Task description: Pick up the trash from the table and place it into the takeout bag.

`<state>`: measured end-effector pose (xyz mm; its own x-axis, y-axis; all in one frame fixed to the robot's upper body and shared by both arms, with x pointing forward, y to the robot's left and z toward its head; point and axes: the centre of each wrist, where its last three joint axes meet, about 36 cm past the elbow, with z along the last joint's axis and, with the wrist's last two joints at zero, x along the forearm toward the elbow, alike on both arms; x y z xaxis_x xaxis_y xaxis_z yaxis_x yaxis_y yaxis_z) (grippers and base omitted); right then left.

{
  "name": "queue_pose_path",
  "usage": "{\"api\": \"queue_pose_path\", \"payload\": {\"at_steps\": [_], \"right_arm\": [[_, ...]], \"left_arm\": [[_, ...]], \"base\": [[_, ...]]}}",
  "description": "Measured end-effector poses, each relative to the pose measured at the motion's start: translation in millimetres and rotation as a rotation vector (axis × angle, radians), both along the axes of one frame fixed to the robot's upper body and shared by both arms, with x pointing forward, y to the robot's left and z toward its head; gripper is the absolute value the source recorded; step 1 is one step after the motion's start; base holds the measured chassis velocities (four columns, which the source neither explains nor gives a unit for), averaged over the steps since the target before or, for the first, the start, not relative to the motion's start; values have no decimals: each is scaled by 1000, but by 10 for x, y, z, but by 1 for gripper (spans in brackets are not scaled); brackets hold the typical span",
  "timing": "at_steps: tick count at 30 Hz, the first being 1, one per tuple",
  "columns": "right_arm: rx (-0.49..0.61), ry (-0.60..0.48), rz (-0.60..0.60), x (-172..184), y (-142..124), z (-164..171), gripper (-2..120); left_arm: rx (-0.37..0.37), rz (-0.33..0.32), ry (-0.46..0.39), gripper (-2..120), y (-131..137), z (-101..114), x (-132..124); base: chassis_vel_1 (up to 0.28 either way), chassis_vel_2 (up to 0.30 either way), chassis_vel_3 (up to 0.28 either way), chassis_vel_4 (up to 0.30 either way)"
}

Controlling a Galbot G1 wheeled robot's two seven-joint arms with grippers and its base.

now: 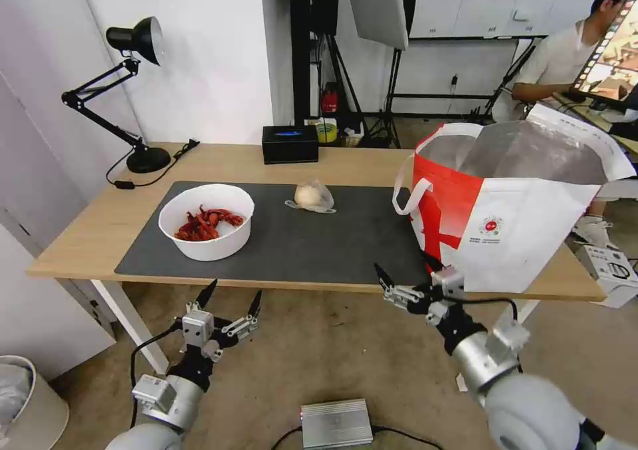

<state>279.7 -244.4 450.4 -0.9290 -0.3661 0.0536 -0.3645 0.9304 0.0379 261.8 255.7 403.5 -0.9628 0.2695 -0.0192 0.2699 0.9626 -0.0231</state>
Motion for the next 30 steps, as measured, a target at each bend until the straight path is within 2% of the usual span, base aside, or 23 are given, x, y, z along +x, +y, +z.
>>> {"api": "queue_pose_path", "payload": {"at_steps": [8,30], "right_arm": [[-7,13,-3,-43,-106,-206,100],[6,31,14,-71,-120,-298,100]], "left_arm": [[-1,-2,1,100,-3,-9,3],[33,-14,0,100,103,0,31]], "base": [[0,0,0,0],[0,0,0,0]]}}
